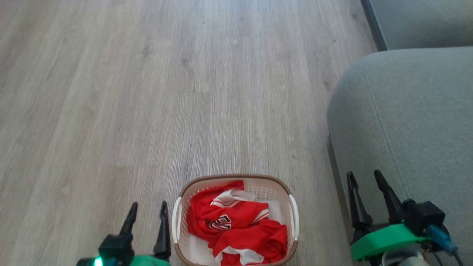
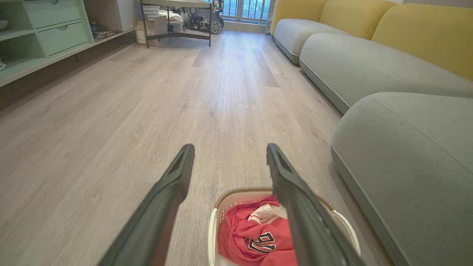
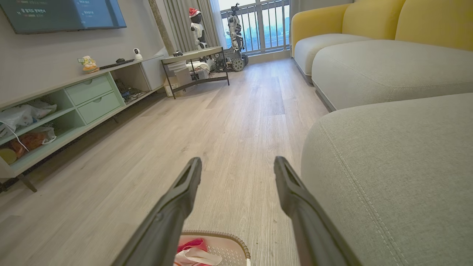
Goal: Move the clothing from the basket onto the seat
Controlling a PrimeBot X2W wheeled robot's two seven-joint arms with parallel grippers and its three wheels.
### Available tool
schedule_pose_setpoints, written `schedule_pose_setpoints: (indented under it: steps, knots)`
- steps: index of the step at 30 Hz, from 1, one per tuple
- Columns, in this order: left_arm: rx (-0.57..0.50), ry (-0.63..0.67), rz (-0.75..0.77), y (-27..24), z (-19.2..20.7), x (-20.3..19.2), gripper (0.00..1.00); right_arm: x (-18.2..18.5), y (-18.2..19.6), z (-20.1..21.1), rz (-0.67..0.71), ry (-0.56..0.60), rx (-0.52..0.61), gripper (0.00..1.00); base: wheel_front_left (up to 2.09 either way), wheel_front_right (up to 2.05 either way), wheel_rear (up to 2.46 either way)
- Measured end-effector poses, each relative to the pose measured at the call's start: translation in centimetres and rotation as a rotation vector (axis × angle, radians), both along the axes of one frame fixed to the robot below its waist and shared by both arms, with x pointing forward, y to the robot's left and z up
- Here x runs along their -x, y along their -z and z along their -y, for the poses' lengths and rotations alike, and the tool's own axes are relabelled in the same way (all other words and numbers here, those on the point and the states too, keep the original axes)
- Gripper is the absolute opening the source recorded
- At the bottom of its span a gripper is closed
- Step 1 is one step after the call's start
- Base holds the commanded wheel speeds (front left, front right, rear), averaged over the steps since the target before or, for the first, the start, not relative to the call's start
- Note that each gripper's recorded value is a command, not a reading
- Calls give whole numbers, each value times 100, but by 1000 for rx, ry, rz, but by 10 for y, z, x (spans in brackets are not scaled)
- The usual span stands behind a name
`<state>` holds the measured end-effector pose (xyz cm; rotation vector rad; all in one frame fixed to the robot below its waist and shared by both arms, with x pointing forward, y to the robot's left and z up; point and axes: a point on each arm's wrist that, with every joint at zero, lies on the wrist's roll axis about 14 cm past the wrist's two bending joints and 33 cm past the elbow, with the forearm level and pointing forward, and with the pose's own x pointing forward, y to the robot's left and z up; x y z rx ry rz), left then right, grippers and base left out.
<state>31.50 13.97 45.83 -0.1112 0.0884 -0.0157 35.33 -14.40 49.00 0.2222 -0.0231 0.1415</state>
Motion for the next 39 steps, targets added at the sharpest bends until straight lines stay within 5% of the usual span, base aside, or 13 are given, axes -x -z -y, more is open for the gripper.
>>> schedule_pose_setpoints:
  steps: [14, 30, 39]
  knots:
    - [-47, 252, -121, 44, 61, -47, 100, -44, 10, 17, -13, 49, 40, 100, 0, 0, 0]
    - [-188, 616, -425, 176, 128, -87, 100, -130, 55, 26, -34, 63, 110, 100, 0, 0, 0]
    - [-242, 729, -571, 246, 138, -93, 100, -146, 92, 25, -78, 44, 132, 100, 0, 0, 0]
